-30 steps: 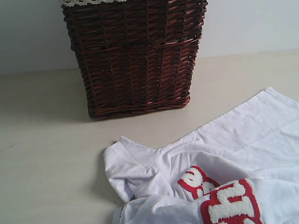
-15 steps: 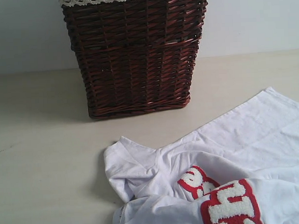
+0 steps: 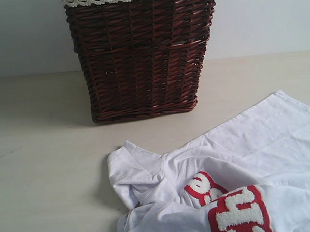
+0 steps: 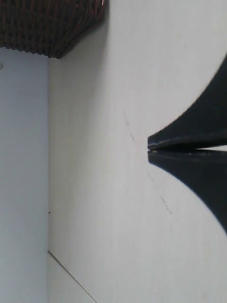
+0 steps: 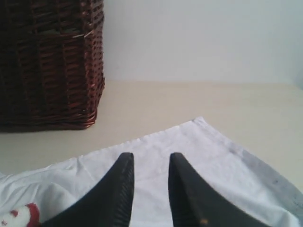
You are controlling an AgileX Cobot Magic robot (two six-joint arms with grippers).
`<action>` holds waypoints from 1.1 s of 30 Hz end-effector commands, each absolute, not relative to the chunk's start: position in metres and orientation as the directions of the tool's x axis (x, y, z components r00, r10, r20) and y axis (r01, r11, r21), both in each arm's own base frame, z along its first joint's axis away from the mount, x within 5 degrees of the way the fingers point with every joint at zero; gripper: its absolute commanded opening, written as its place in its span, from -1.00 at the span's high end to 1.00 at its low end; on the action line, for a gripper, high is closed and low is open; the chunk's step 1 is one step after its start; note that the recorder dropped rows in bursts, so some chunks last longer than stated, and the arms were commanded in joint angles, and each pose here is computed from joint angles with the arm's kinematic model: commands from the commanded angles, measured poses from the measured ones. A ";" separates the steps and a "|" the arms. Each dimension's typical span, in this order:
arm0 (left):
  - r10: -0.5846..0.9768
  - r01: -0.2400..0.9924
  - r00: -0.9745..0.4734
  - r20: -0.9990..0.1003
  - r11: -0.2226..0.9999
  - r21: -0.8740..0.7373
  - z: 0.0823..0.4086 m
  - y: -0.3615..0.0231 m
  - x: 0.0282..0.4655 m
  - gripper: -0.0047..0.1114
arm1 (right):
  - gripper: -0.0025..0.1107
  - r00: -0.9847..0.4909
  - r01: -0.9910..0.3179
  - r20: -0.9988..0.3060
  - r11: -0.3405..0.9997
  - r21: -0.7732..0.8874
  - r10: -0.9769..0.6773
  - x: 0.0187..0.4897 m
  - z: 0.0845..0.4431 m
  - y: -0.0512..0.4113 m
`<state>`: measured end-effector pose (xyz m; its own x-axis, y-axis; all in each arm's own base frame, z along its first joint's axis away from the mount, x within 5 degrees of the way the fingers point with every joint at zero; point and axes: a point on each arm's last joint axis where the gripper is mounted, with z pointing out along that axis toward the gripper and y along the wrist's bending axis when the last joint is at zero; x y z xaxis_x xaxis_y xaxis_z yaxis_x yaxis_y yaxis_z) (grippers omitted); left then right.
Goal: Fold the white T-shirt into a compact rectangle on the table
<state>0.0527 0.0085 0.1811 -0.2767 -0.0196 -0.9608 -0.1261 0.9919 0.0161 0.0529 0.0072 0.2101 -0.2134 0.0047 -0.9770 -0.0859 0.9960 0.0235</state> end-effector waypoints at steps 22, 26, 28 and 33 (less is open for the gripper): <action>-0.014 -0.124 -0.268 -0.963 0.992 0.021 0.181 0.008 0.053 0.92 | 0.47 -0.235 0.007 -0.964 0.992 -0.126 -0.121 0.054 0.184 -0.004; -0.014 -0.124 -0.268 -0.963 0.992 0.021 0.181 0.008 0.053 0.92 | 0.47 -0.235 0.007 -0.964 0.992 -0.126 -0.121 0.054 0.184 -0.004; -0.014 -0.128 -0.268 -0.963 0.992 0.021 0.181 0.009 0.052 0.92 | 0.47 -0.235 0.007 -0.964 0.992 -0.126 -0.121 0.054 0.184 -0.004; 0.049 -0.125 -0.341 -0.939 0.987 0.097 0.188 0.011 0.056 0.92 | 0.47 -0.235 0.007 -0.964 0.992 -0.128 -0.123 0.054 0.184 -0.004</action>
<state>0.0530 0.0092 0.1798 -0.2864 -0.0075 -0.9581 -0.1308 0.9909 0.0313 0.0541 -0.0037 0.1848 -0.2417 -0.1157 -0.9634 0.0024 0.9928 -0.1198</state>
